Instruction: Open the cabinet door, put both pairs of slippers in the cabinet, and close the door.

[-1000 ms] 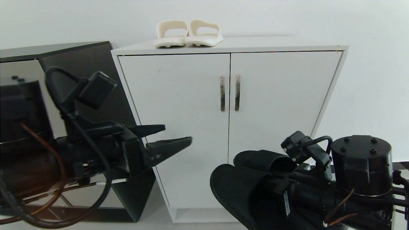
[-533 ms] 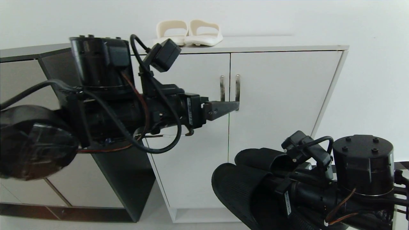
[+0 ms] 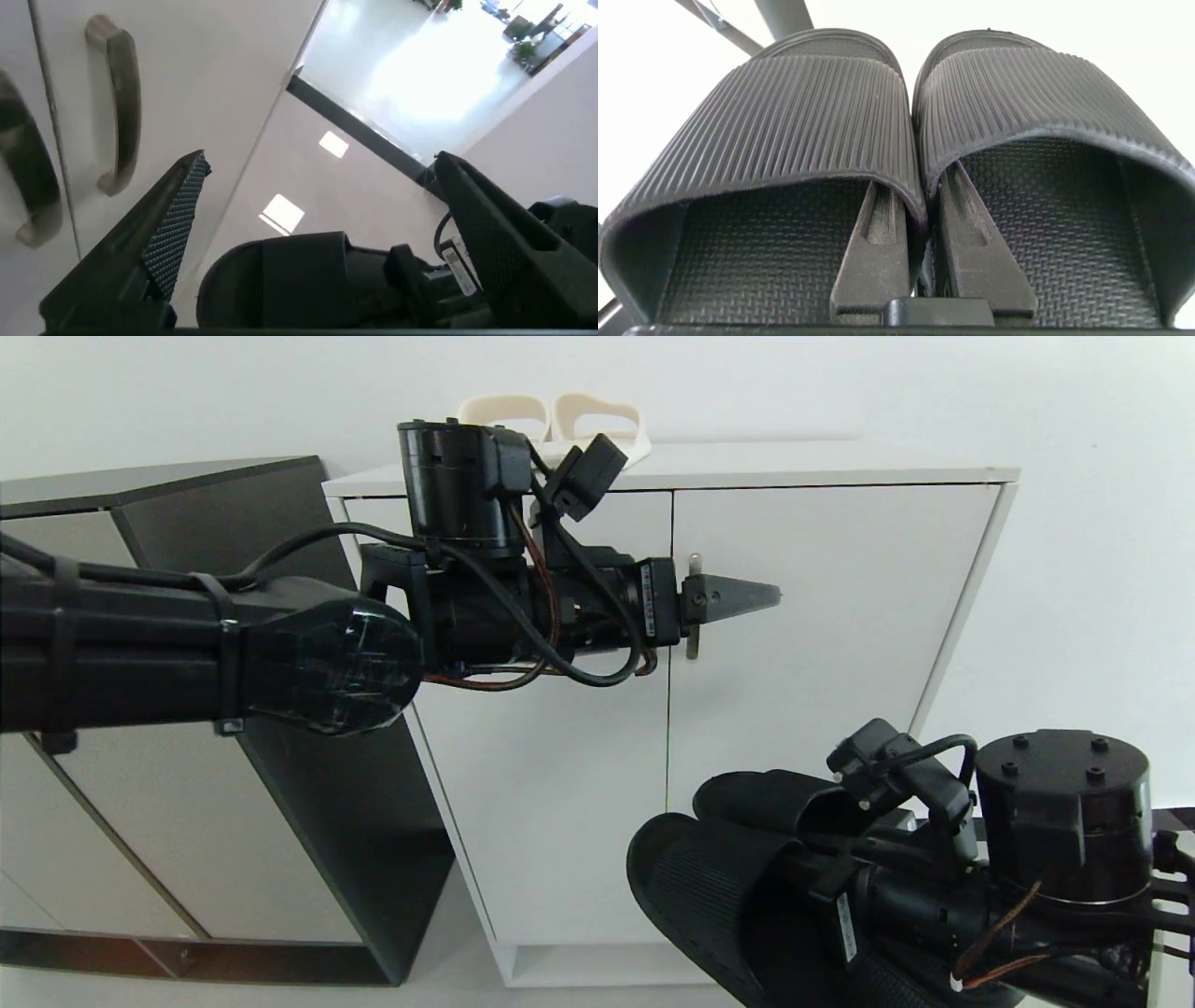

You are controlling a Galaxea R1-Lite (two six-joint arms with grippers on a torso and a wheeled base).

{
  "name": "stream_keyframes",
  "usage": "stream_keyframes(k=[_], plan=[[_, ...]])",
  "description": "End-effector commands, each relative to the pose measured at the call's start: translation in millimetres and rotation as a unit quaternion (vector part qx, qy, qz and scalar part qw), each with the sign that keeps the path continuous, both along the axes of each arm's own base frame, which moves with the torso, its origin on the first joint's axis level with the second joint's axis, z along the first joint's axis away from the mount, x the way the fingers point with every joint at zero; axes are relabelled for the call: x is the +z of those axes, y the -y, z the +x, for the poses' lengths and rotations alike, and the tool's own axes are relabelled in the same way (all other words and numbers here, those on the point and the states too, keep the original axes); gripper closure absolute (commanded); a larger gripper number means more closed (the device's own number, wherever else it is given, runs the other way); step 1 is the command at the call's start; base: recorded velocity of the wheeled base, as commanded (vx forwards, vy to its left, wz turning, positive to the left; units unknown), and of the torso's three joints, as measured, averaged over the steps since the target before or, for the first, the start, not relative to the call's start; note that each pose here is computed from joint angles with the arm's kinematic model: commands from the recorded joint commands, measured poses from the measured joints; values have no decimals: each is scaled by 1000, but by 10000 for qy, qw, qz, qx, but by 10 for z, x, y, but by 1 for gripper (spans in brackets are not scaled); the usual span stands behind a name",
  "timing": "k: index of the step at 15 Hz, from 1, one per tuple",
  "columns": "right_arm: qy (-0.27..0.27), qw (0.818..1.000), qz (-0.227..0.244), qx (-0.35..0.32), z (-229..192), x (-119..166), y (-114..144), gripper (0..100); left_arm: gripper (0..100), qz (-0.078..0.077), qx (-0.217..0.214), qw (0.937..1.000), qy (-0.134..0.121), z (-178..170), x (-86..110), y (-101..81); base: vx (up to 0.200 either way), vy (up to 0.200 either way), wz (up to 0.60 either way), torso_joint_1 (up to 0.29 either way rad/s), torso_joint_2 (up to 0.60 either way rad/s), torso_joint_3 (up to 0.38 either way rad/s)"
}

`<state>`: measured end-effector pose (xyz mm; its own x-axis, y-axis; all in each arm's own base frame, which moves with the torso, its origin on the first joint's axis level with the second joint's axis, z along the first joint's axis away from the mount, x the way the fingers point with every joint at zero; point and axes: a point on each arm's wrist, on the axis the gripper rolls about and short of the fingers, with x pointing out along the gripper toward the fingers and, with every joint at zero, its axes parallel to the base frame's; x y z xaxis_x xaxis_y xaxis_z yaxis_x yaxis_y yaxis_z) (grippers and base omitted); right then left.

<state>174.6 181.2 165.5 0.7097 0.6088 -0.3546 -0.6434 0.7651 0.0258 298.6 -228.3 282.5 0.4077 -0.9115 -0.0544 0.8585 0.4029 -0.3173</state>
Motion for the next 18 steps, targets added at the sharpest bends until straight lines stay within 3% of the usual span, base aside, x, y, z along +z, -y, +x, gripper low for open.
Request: stream_keyframes(k=[1,4,6,14,18], plan=[[-10,10000,-7,-5,8,-7,1,100,0,43,18,10000,-81,137,-100,78,0,0,0,0,0,0],[10,10000,5,-41,22,3,14,100,0,230,232,9992,229,168,-108,88,0,0,0,0,0,0],[14,10000,12,-33,26,7,9,100,0,296,326,9988,224,164,-105,80,0,0,0,0,0,0],[44,10000,25,-84,30,22,34,100,0,287,594,9975,257,380,-137,16,0,0,0,0,0,0],[31,10000,3,-41,23,10,29,100,0,281,564,9976,273,495,-216,181,0,0,0,0,0,0]])
